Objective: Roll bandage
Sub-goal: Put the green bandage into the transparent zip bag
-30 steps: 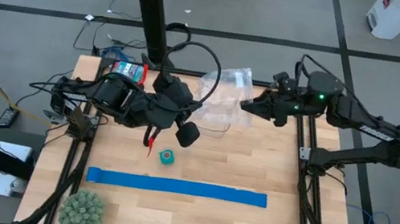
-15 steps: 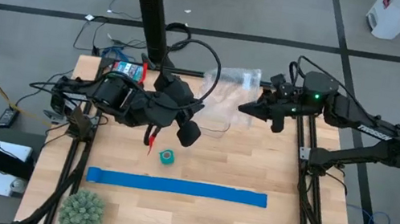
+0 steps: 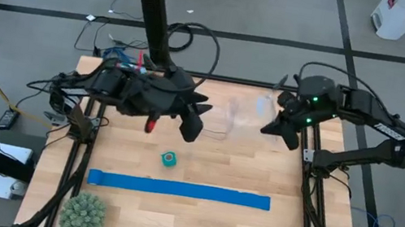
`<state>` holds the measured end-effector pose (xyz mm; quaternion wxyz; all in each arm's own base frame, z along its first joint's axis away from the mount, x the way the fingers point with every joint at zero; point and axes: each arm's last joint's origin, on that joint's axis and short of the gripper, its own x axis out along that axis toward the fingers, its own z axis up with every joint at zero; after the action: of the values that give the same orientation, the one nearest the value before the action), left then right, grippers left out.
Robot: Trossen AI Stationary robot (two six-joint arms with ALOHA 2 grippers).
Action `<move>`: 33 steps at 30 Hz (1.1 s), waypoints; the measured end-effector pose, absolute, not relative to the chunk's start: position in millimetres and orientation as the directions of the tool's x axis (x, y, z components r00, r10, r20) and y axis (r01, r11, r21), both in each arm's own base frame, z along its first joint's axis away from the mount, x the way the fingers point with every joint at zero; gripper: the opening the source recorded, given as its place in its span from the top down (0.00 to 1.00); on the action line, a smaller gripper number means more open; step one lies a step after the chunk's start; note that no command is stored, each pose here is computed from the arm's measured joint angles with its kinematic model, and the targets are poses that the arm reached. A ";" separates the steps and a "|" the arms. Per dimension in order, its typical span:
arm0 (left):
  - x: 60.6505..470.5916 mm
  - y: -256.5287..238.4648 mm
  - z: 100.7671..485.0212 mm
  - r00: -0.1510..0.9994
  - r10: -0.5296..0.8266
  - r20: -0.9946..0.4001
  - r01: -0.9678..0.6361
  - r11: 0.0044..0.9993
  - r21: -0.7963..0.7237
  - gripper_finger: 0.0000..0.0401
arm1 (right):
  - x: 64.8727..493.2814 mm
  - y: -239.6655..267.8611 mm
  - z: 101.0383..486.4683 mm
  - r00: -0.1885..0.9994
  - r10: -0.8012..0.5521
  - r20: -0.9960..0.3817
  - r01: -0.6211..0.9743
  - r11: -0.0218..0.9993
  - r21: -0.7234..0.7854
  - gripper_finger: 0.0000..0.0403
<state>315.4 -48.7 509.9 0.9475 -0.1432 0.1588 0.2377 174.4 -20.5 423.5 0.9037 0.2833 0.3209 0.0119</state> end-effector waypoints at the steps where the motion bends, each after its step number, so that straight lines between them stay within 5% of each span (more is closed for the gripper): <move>1: 317.0 -47.2 508.8 0.842 0.382 -0.380 -0.483 0.848 -0.218 0.68 | 175.3 -19.0 423.3 0.773 0.213 -0.597 0.166 0.841 0.515 1.00; 19: 358.0 -46.8 469.1 0.812 0.179 -0.556 -0.378 0.886 -0.267 0.67 | 247.7 17.9 404.8 0.598 0.327 -0.732 -0.051 0.927 0.372 1.00; 33: 372.1 -43.0 456.9 0.793 0.184 -0.580 -0.363 0.909 -0.207 0.49 | 250.6 30.6 406.0 0.571 0.378 -0.729 -0.138 0.919 0.368 1.00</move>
<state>372.1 -43.0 456.9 0.9340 -0.1558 0.2863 0.1464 250.6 30.6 406.0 0.8756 0.1365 0.4394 0.1472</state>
